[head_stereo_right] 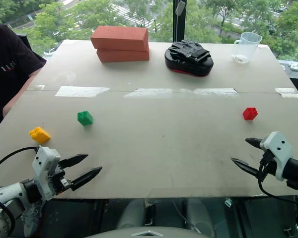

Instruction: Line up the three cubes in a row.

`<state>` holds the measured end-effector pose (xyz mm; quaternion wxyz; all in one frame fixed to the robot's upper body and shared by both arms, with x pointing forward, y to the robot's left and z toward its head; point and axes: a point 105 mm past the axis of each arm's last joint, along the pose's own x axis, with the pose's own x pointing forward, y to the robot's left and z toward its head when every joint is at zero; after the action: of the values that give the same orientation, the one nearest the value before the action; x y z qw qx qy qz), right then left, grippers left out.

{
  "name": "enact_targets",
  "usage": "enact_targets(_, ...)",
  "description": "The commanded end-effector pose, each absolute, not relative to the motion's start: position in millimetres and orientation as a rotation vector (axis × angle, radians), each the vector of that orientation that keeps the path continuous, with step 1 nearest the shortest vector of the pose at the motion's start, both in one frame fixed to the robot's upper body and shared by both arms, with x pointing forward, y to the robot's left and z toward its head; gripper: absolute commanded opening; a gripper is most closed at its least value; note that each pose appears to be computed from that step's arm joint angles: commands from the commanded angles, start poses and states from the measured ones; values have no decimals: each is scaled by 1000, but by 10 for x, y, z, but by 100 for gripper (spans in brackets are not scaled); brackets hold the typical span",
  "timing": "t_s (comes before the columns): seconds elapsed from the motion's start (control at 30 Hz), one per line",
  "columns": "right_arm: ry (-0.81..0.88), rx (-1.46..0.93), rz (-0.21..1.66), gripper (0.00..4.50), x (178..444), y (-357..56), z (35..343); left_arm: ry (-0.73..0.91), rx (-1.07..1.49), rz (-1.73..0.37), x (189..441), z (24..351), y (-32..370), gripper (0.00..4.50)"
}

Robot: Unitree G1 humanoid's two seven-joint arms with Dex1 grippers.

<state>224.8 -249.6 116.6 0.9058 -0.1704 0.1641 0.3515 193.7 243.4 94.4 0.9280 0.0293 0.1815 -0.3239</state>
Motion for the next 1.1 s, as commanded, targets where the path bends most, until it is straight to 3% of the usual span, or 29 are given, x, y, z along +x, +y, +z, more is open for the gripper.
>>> enact_targets(0.03,247,-360,657,450,2386,-2479,1312,299,116,-716,2021,1146,2360,446)
enact_targets(0.13,182,-363,518,450,2681,-2378,1505,219,135,-854,2139,1405,2059,446)
enact_targets(0.33,315,-353,325,450,3024,-2493,1619,114,187,-1051,2233,1758,1568,446)
enact_targets(0.5,454,-258,86,450,3404,-2831,1656,31,185,-1206,2277,2048,1149,446)
enact_targets(0.83,606,-114,6,450,3757,-2912,1551,-19,168,-1258,2266,2158,964,446)
enact_targets(0.93,632,-108,2,357,3779,-2923,1500,-19,167,-1253,2266,2158,964,450)
enact_targets(1.1,646,-144,8,129,3811,-2926,1446,-18,154,-1230,2273,2144,1000,450)
